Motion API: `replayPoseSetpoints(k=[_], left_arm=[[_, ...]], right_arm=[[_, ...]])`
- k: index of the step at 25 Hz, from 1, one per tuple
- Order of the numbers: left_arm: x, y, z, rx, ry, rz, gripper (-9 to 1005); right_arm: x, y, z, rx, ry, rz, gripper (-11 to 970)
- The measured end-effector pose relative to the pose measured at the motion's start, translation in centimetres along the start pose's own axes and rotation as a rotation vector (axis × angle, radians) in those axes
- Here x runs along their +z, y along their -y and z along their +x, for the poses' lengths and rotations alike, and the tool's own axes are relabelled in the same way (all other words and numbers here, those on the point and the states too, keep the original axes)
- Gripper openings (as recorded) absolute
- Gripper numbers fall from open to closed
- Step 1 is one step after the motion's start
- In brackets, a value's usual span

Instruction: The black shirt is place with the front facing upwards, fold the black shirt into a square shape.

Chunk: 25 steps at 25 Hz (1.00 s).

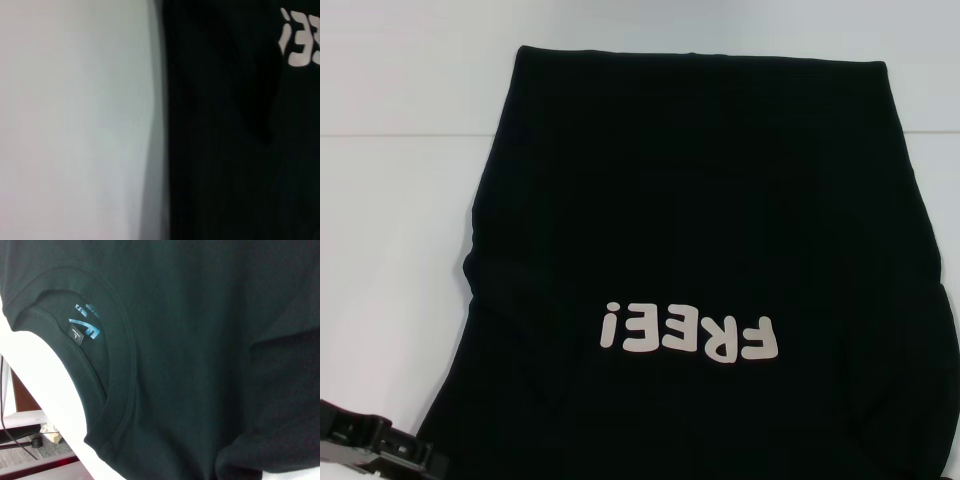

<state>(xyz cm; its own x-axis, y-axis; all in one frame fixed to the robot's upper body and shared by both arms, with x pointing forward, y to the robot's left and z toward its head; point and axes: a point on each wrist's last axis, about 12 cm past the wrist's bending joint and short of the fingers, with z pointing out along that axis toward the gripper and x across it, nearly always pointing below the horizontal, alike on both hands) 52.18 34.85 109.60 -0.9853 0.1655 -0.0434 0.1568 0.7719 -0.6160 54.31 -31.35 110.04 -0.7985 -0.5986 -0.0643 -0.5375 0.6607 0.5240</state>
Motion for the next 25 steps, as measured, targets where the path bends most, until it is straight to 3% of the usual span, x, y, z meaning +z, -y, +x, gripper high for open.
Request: replayPoseSetpoints(k=[25], left_arm=[[0.49, -0.07, -0.46, 0.003, -0.011, -0.062, 762]], right_arm=[[0.0, 0.03, 0.04, 0.001, 0.002, 0.0, 86]])
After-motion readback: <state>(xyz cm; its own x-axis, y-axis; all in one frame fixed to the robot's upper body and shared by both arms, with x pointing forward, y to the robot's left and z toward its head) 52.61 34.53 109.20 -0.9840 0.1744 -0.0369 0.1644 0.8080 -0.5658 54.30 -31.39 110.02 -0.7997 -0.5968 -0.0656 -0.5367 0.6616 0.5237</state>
